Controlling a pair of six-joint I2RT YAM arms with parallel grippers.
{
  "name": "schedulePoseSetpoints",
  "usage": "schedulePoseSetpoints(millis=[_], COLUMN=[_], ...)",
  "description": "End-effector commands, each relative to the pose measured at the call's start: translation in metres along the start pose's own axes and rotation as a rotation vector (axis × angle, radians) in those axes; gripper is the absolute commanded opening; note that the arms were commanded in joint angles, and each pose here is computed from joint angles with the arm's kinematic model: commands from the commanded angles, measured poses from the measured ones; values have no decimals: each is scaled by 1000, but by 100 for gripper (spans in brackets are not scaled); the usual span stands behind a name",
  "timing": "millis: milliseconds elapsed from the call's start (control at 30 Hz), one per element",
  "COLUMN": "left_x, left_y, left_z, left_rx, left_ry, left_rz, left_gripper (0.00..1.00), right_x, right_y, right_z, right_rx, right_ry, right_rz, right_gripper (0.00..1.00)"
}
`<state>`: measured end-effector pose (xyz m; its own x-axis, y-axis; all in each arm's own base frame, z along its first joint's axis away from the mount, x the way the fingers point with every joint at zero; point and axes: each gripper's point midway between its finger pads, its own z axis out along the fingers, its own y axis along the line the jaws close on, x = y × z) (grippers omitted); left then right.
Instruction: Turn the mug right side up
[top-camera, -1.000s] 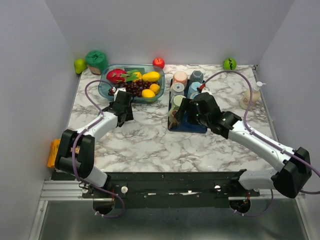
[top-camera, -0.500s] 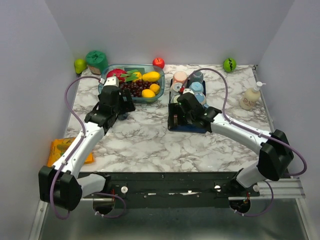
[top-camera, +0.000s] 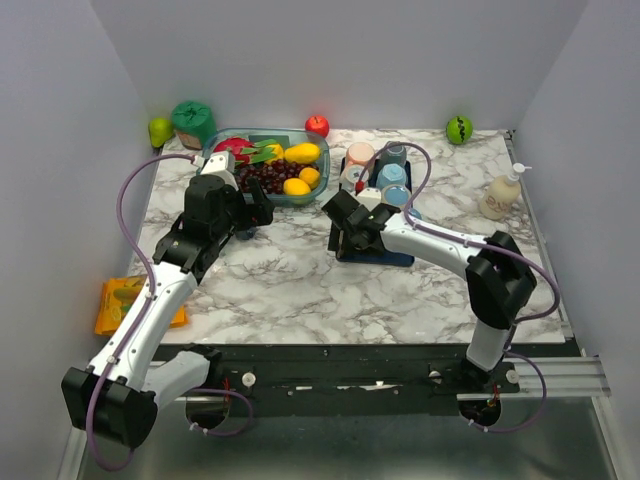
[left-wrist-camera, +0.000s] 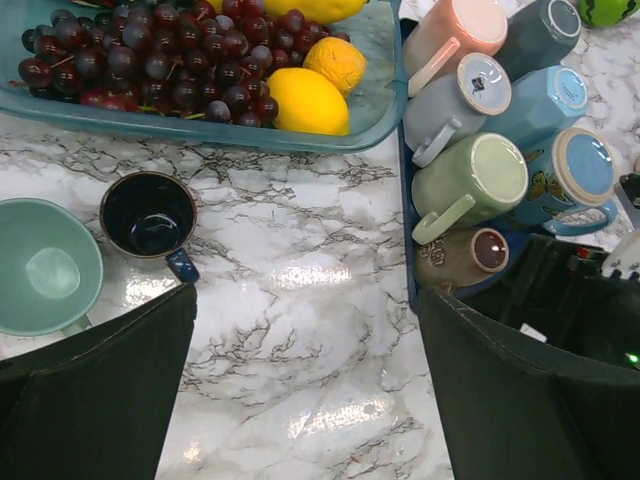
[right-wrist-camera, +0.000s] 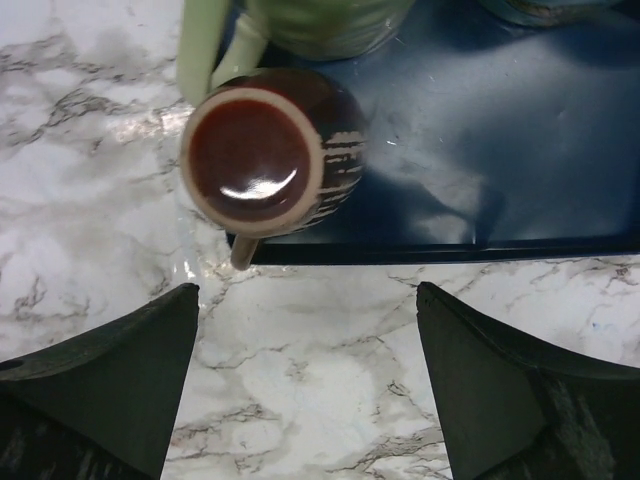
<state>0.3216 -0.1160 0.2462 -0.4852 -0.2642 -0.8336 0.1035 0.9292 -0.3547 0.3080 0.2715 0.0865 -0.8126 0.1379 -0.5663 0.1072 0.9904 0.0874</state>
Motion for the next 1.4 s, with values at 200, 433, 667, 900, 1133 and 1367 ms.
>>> schedulePoseSetpoints(millis=[200,433,667,900,1133,1367], left_x=[4,9,13,14,16,16], left_y=[-7,-6,-4,-4,-3,-3], left_z=[-5,-3,-1,-1,-1,-2], left_rx=[49,46,45,44,41,41], left_ry=[17,26,34,35,39,38], left_rz=[14,6,0,4,3,3], left_gripper=[99,99,99,99,99,99], right_x=[-7,4,-2,-10,-11,-10], right_y=[-10,-26,-22,-12,-9,-9], right_z=[23,26,25,26,29,33], right_rx=[144,159,98,53,45,49], right_ry=[-74,-70,-102,-127,-128,-128], right_rz=[96,69,-33,-129,-185,-192], right_gripper=[88,74,42,36,42,32])
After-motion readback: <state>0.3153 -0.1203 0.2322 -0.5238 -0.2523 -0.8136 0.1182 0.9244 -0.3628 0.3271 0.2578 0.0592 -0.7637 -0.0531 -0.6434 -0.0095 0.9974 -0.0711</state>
